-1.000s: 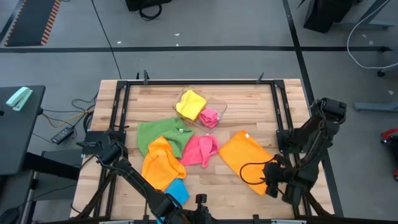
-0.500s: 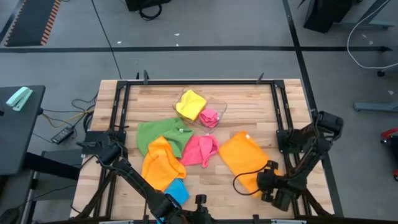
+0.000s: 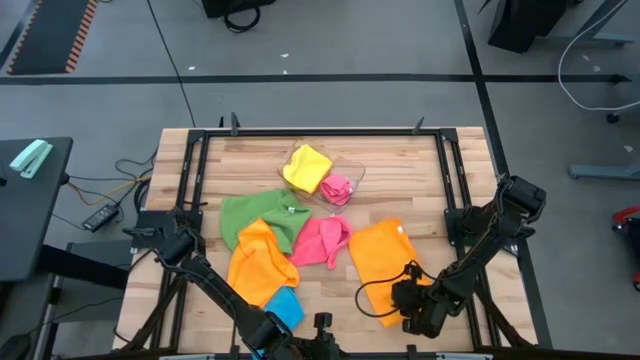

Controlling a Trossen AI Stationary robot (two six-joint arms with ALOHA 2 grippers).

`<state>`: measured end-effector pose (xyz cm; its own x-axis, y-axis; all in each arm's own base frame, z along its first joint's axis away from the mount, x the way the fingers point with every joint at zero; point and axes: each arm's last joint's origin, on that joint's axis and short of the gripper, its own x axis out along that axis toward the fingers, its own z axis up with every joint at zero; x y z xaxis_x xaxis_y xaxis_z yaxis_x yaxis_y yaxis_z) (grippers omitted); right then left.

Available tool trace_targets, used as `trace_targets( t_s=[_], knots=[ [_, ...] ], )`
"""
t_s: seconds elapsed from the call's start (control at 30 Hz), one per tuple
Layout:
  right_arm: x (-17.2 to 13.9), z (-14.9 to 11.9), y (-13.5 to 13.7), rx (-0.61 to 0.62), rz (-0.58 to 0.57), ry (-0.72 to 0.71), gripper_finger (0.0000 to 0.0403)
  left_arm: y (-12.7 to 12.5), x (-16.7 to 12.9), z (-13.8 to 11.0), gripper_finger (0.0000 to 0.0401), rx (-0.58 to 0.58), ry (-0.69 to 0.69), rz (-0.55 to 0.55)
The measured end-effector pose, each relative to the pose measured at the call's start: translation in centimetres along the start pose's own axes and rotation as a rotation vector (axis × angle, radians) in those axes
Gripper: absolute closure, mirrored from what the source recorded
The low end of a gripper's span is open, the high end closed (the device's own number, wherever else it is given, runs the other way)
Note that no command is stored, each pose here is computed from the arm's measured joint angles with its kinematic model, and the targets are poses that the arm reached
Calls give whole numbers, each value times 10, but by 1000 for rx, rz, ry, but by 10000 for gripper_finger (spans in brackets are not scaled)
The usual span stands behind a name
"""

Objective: Fold microfiber towels
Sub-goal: Fold the right orange microfiber cloth

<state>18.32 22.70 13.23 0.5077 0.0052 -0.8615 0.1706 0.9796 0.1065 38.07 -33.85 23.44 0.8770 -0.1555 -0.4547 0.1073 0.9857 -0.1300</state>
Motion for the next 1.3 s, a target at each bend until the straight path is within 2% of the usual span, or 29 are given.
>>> trace_targets(
  t_s=[0.2, 0.37, 0.43, 0.67, 0.87, 1.0, 1.2, 1.3],
  knots=[
    [-17, 11, 14, -78, -13, 11, 257, -1, -1, 0, 355, 2, 1, -2],
    [-29, 2, 27, -172, 19, -4, 257, -1, -1, -1, 353, 3, 1, -2],
    [-33, -5, 31, -221, 21, -28, 257, -1, -1, -1, 355, 4, 2, -2],
    [-36, -13, 43, -277, 87, -201, 255, -9, -6, -7, 353, 28, 26, -11],
    [-36, -10, 45, -307, 106, -224, 234, -16, -11, -11, 357, 39, 30, -27],
    [-30, -15, 42, -322, 67, -182, 219, -15, -10, -10, 355, 37, 30, -24],
    [-14, -25, 25, -321, -101, -67, 217, -14, -9, -10, 353, 37, 29, -23],
    [-8, -24, 23, -317, -131, -62, 217, -15, -10, -10, 353, 37, 29, -23]
  ],
)
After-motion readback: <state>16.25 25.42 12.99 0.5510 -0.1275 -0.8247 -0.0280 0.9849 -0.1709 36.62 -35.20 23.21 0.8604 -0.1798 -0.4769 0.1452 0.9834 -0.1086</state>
